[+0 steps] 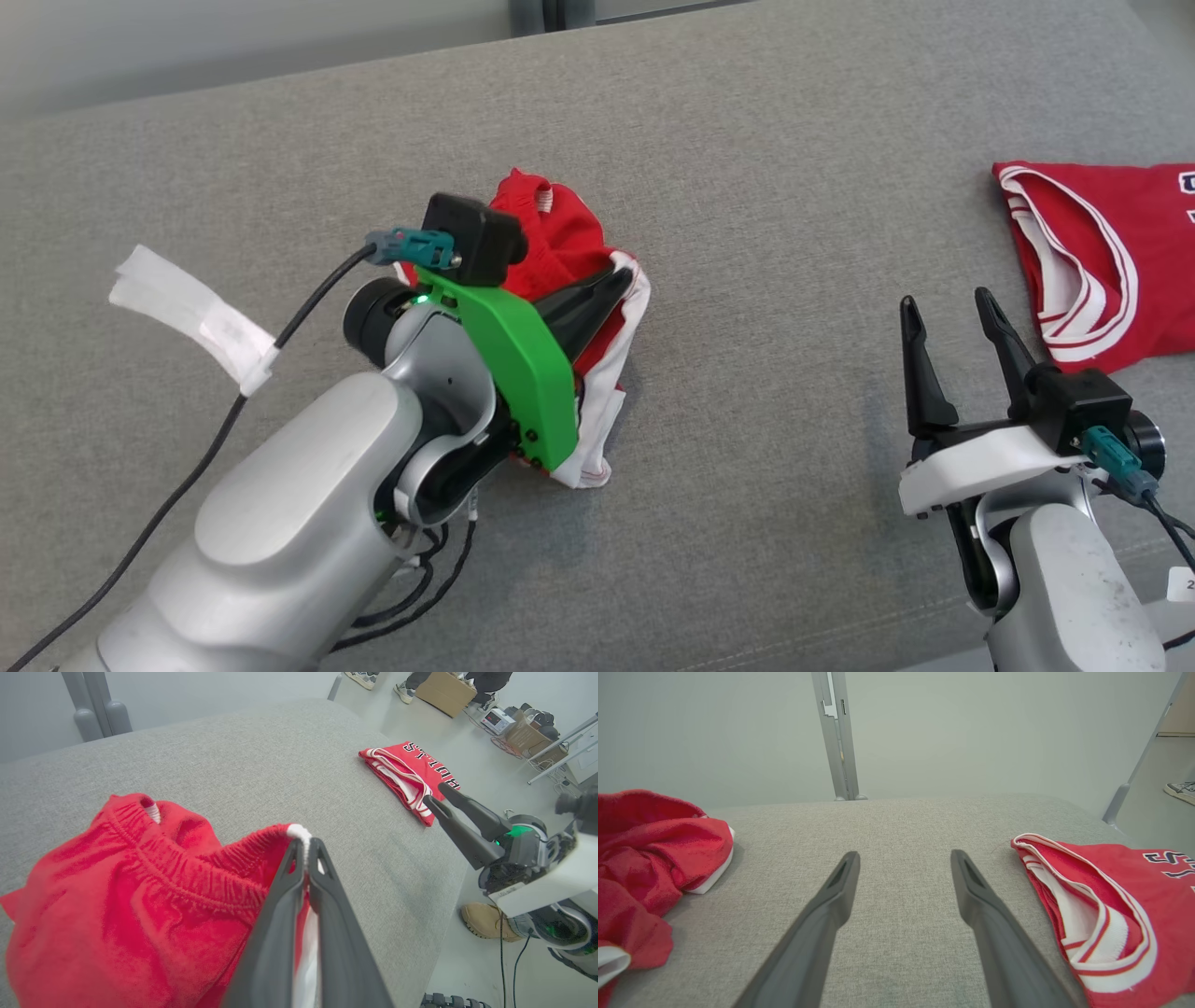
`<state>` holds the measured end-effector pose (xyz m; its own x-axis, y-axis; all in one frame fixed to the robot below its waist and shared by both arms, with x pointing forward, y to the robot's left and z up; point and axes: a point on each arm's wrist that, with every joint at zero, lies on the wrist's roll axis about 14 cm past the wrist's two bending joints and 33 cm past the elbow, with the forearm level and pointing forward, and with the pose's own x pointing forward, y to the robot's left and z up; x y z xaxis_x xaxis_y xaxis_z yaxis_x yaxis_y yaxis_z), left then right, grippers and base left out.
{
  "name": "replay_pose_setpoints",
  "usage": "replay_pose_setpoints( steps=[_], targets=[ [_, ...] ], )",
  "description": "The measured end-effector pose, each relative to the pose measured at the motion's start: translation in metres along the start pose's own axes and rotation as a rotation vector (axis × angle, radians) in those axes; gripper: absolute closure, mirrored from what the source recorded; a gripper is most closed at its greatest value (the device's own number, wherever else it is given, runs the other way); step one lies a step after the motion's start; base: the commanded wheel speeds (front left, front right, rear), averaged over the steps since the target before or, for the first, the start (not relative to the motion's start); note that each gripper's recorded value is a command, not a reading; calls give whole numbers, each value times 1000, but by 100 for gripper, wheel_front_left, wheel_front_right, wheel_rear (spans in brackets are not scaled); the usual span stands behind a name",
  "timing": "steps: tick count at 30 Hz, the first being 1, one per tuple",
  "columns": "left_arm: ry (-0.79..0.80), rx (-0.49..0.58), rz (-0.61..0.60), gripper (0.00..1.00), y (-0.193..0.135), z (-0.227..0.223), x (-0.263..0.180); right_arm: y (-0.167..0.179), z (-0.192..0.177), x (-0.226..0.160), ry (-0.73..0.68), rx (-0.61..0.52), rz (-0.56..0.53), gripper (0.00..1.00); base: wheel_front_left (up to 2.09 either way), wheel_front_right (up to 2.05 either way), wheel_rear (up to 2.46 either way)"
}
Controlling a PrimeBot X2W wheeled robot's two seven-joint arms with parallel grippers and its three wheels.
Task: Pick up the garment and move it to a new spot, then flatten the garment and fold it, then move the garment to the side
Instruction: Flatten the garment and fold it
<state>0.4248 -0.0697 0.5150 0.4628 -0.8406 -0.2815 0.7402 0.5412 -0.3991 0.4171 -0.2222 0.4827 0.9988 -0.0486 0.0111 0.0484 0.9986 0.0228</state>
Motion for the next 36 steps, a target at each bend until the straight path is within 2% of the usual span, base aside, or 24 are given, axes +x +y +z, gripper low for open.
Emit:
replay_pose_setpoints(
  steps=[8, 22, 27, 32, 36],
  targets=[
    [-183, -15, -111, 100, -50, 63, 36, -16, 6, -12, -11, 47, -50, 0, 0, 0, 0],
    [-496, -97, -197, 100, -99, 160, 76, -67, 16, -58, -26, 82, -214, 0, 0, 0, 0],
    [-453, -129, -190, 100, -89, 139, 92, -80, 15, -64, -19, 73, -258, 0, 0, 0, 0],
    [-339, -174, -119, 100, -51, 82, 96, -81, 7, -58, 2, 64, -261, 0, 0, 0, 0],
    [-280, -187, -30, 100, -12, 41, 82, -74, 1, -47, 15, 52, -234, 0, 0, 0, 0]
  ],
)
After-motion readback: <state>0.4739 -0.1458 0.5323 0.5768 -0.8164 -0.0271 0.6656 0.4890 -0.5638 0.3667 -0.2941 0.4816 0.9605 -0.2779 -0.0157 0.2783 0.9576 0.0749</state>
